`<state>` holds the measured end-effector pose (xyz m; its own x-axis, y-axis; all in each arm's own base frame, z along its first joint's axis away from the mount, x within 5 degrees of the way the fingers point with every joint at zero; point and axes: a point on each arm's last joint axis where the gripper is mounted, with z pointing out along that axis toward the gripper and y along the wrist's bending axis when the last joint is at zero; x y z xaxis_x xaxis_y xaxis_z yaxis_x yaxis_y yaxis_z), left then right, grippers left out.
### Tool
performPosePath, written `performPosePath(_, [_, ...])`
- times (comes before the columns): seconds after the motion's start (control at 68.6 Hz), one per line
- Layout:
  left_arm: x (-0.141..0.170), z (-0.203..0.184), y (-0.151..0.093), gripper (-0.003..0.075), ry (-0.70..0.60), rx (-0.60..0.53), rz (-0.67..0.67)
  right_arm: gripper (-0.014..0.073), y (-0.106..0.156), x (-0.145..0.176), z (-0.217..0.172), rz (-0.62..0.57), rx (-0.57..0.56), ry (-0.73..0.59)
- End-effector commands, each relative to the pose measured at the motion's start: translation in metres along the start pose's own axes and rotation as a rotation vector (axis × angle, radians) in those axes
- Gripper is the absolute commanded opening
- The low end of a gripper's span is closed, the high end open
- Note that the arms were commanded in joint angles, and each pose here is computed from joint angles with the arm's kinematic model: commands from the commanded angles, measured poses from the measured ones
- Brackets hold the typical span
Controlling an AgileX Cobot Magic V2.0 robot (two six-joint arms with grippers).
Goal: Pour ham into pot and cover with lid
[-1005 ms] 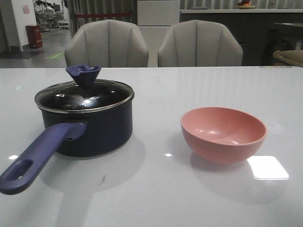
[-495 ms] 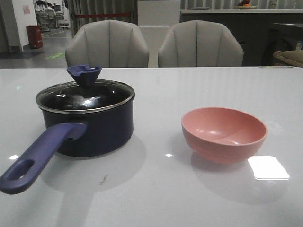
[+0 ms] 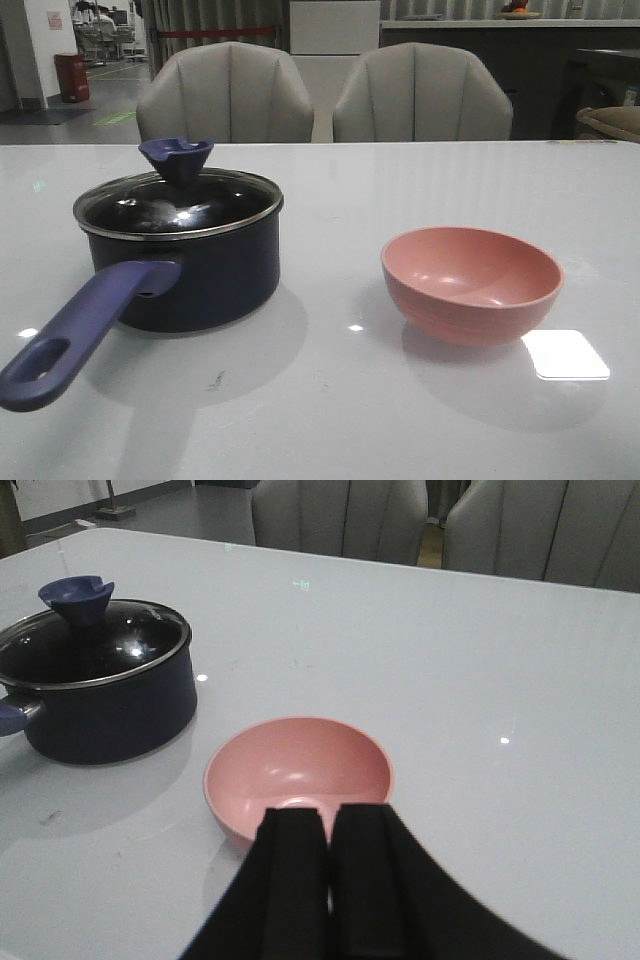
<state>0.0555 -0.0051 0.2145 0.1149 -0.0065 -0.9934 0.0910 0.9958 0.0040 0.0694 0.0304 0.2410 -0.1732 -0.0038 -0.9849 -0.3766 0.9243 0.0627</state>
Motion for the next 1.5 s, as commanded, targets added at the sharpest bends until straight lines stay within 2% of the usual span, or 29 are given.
performPosePath(0.0, [0.0005, -0.0016, -0.0001, 0.0112, -0.058, -0.002, -0.011, 0.0158, -0.0016, -0.0146, -0.0012, -0.005, 0.022, -0.087])
performPosePath(0.321, [0.0019, -0.0015, 0.0003, 0.0112, -0.043, -0.005, -0.059, 0.0158, -0.0016, -0.0146, -0.0012, -0.005, 0.022, -0.087])
performPosePath(1.326, [0.0021, -0.0013, 0.0003, 0.0112, -0.041, -0.005, -0.06, 0.0158, -0.0017, -0.0147, -0.0012, -0.005, 0.023, -0.088])
performPosePath(1.486, [0.0021, -0.0013, 0.0003, 0.0112, -0.041, -0.005, -0.06, 0.0158, -0.0086, -0.0095, -0.0024, -0.062, 0.111, -0.106])
